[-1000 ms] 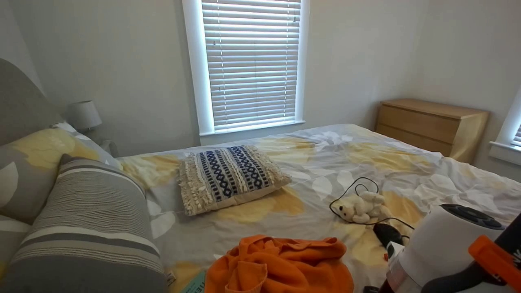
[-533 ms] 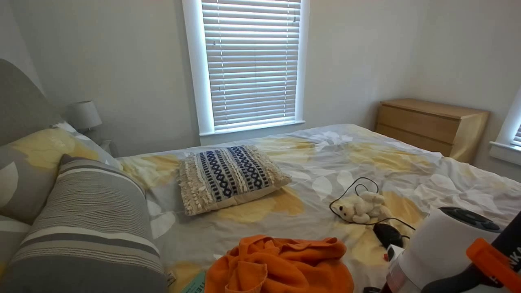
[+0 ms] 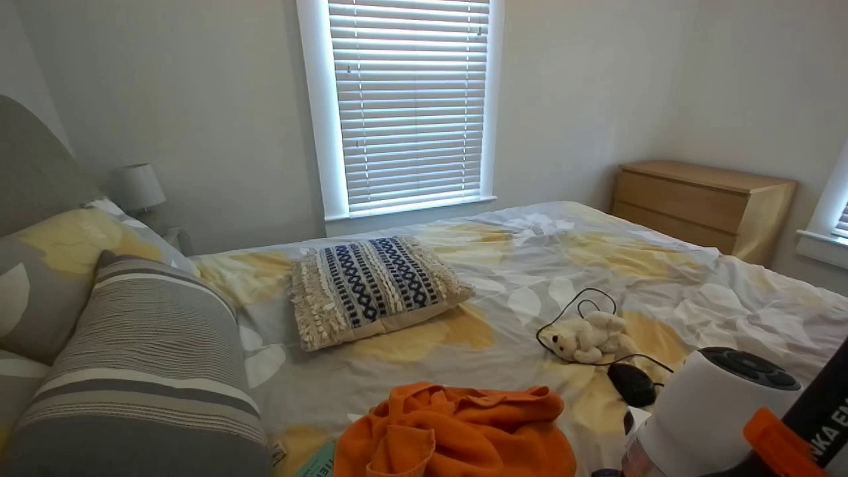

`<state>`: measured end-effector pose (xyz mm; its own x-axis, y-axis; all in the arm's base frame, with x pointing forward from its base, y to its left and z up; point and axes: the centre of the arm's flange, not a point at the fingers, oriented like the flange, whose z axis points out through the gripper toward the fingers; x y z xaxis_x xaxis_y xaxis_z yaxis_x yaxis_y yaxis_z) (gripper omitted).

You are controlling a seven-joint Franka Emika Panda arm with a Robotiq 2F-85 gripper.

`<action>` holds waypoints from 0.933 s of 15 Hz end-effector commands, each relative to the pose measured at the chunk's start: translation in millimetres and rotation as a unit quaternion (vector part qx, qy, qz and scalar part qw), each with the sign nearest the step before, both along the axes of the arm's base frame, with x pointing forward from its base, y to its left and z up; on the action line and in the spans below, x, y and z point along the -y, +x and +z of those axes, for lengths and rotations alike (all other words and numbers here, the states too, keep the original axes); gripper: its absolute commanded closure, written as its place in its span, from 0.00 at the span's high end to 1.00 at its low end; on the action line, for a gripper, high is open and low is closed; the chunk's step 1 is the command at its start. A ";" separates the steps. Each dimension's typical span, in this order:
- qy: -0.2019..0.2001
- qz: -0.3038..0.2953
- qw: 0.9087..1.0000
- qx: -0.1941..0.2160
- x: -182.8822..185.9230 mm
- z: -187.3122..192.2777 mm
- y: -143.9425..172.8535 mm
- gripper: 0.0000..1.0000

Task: Press a button on the remote

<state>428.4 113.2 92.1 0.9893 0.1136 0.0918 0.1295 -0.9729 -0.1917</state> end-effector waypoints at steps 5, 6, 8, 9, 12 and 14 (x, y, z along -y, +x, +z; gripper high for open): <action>-0.007 -0.027 0.998 -0.060 11.0 -39.1 -11.8 0.00; -0.009 -0.031 0.998 -0.059 11.7 -38.9 -11.2 0.00; -0.008 -0.029 0.999 -0.039 10.5 -26.9 -6.3 0.00; -0.003 -0.030 0.999 -0.030 9.0 -13.4 -4.4 0.00; -0.010 -0.011 1.000 -0.007 0.7 32.8 -13.7 0.00; -0.018 -0.001 1.000 0.005 -5.7 60.0 -27.6 0.00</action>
<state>427.8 117.7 107.1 0.9919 0.0828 0.0964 0.0992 -0.9787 -0.1799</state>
